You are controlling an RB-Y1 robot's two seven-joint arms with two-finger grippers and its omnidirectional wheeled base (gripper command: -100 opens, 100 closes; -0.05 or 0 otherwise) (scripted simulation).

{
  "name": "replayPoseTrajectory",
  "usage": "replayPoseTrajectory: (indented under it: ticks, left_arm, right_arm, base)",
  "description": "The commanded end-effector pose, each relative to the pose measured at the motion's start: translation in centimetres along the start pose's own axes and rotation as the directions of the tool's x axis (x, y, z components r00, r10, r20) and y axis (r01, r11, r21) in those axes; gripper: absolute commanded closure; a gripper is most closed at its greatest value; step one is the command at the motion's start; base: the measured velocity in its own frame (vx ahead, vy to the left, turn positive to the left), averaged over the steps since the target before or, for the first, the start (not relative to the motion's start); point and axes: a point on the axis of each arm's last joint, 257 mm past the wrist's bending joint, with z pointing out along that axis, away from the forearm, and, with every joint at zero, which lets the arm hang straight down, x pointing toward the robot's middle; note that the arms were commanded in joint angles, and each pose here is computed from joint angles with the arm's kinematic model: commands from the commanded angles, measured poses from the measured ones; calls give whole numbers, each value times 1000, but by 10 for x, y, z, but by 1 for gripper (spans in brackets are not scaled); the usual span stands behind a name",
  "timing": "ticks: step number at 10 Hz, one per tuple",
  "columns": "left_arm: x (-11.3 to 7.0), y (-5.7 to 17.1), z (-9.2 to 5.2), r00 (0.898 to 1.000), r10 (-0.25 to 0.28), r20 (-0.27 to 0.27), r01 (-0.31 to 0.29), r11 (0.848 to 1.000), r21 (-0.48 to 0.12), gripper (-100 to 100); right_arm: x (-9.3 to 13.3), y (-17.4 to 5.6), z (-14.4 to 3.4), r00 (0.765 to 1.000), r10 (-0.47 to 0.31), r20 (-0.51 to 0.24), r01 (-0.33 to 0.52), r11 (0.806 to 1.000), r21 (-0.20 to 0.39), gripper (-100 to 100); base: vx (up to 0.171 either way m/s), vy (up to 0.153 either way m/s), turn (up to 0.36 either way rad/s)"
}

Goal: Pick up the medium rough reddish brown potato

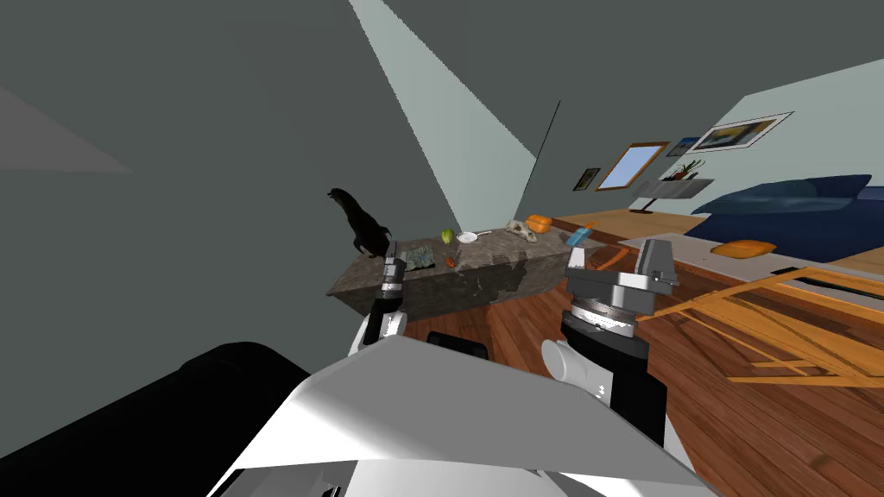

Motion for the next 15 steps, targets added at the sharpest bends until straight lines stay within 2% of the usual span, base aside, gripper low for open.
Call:
replayPoseTrajectory:
  ticks: [1, 5, 8, 12, 15]
  left_arm:
    - [3, 3, -1, 999, 14, -28, -14, 1000, -12, -100]
    - [8, 22, -3, 994, 45, -101, -54, 995, -88, -100]
    - [9, 36, -6, 990, 50, -128, -69, 987, -148, -100]
    - [10, 59, -13, 986, 46, -161, -86, 965, -249, -100]
    - [11, 69, -17, 984, 42, -172, -92, 952, -293, -100]
  right_arm:
    - [0, 0, 0, 1000, 0, 0, 0, 1000, 0, 0]
    - [0, 0, 0, 1000, 0, 0, 0, 1000, 0, 0]
    - [0, 0, 0, 1000, 0, 0, 0, 1000, 0, 0]
    - [0, 0, 0, 1000, 0, 0, 0, 1000, 0, 0]
    - [0, 0, 0, 1000, 0, 0, 0, 1000, 0, 0]
  base:
    - [-5, 5, -95]
    - [-18, 27, -172]
    - [-36, 38, -200]
    - [-39, 28, -217]
    - [-32, 21, -165]
